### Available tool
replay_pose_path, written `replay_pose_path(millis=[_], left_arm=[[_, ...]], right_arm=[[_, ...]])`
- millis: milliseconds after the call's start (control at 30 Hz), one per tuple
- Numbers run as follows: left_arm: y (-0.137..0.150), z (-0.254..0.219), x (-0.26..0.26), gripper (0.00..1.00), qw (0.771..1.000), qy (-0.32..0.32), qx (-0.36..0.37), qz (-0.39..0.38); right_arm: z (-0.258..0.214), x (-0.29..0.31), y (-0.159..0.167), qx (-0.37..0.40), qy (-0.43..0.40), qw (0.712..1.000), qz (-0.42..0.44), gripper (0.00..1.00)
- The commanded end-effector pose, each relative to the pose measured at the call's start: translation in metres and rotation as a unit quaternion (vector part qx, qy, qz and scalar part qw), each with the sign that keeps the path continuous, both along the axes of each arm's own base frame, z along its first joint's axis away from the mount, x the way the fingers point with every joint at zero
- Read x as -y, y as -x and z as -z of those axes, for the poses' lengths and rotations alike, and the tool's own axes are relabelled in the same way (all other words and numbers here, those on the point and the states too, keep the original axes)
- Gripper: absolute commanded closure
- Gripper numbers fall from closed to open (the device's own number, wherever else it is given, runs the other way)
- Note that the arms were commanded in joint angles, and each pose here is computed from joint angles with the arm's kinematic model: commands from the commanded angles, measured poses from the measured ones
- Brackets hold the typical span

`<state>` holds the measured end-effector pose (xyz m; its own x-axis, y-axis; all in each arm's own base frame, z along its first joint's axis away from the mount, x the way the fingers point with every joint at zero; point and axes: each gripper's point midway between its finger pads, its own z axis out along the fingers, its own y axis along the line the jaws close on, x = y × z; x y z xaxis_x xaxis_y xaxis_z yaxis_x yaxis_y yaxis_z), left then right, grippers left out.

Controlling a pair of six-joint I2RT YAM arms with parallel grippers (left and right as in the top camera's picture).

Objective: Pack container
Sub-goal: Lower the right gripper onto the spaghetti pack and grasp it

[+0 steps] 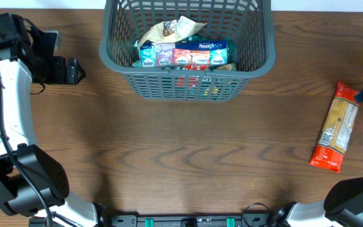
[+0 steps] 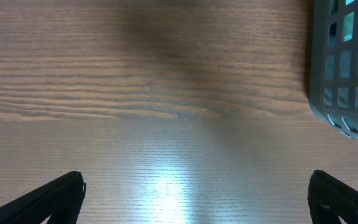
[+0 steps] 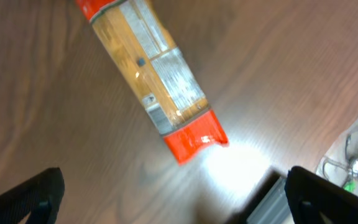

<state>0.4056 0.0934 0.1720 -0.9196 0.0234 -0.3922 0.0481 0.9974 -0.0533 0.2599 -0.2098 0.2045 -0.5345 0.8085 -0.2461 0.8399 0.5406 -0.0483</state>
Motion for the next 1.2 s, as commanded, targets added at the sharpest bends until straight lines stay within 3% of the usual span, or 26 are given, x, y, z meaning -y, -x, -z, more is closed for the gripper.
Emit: replay_pose_path(millis=[0, 133, 300, 600, 933, 1167], left_arm=[[0.002, -0.008, 0.000, 0.01, 1.000, -0.005, 0.010, 0.007], [0.002, -0.008, -0.003, 0.01, 1.000, -0.013, 0.010, 0.006], [0.002, -0.007, -0.004, 0.01, 1.000, -0.018, 0.009, 0.006], [-0.003, -0.010, -0.006, 0.01, 1.000, -0.021, 0.020, 0.006], [-0.004, -0.010, -0.006, 0.02, 0.999, -0.022, 0.023, 0.007], [-0.004, -0.010, -0.006, 0.01, 0.999, -0.022, 0.023, 0.007]], right_arm=[[0.046, -0.007, 0.002, -0.031, -0.025, 0.996, -0.082, 0.01], [0.090, -0.004, 0.001, -0.042, -0.014, 0.989, -0.141, 0.01], [0.124, 0.000, 0.008, -0.046, -0.005, 0.987, -0.155, 0.01], [0.152, 0.012, 0.013, -0.027, 0.013, 0.990, -0.135, 0.01], [0.159, 0.023, -0.014, 0.029, 0.040, 0.988, -0.146, 0.01], [0.183, 0.025, -0.019, 0.022, 0.026, 0.988, -0.151, 0.01]])
